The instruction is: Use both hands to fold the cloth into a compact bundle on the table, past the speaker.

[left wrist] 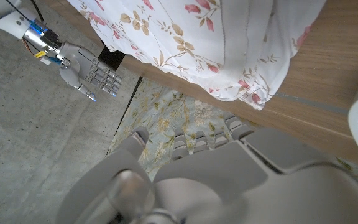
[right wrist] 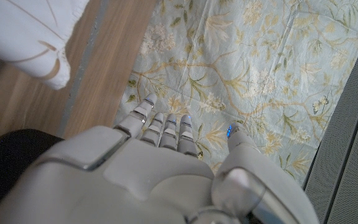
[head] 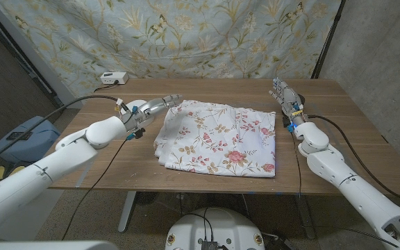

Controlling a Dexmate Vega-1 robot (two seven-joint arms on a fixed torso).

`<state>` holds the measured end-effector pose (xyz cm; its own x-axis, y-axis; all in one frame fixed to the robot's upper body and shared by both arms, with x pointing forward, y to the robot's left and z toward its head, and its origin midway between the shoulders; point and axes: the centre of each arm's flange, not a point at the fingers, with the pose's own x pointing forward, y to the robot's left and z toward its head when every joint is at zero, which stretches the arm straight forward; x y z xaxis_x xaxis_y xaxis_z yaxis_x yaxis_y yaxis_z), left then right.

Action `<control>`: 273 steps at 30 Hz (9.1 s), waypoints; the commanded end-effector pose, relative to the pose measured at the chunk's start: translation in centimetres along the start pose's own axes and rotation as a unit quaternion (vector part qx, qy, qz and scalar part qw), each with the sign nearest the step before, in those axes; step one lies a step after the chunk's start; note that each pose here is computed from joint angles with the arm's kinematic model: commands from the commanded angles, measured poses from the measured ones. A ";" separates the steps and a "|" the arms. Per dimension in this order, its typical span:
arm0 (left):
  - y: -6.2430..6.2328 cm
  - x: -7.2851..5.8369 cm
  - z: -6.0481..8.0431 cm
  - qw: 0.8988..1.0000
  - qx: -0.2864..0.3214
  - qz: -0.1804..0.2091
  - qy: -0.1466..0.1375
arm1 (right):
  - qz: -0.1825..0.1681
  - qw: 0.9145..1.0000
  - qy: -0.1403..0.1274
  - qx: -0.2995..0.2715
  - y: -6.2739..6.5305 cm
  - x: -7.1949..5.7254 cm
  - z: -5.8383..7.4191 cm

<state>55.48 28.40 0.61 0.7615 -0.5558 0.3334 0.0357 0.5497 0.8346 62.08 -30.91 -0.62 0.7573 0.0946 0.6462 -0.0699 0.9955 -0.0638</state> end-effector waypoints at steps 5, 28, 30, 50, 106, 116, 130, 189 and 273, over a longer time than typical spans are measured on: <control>-0.9 -2.4 1.0 0.996 0.085 -0.018 0.022 | -0.009 1.000 -0.001 -0.017 -0.6 -0.2 0.3; -5.0 -3.8 1.9 0.990 0.084 -0.094 0.061 | -0.016 0.999 -0.013 -0.039 -2.4 0.4 1.5; -5.2 -4.1 2.2 0.990 0.085 -0.093 0.065 | -0.016 0.999 -0.014 -0.039 -2.4 0.4 1.5; -5.8 -7.6 3.3 0.987 0.111 -0.079 0.088 | -0.015 0.998 -0.019 -0.052 -2.9 0.1 2.2; -7.0 -6.9 2.5 0.940 0.209 -0.212 0.165 | -0.013 0.994 -0.014 -0.109 -4.6 -1.7 4.6; -7.1 -6.2 2.4 0.938 0.209 -0.222 0.164 | -0.004 0.987 0.027 -0.161 -4.6 -2.1 6.0; -7.0 -5.7 2.1 0.936 0.209 -0.232 0.161 | 0.029 0.973 0.073 -0.216 -4.1 -1.7 7.4; -7.1 -5.3 2.0 0.934 0.212 -0.241 0.160 | 0.169 0.893 0.245 -0.337 -3.5 0.6 5.0; -7.3 -5.2 1.4 0.937 0.197 -0.238 0.161 | 0.221 0.825 0.359 -0.375 1.2 3.4 2.3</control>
<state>50.23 26.21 -6.51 0.8776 -0.4290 -0.2137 0.2238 -0.0275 0.9742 62.80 -30.30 3.23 0.9706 0.1973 -0.1379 -0.2272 0.5619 -0.7954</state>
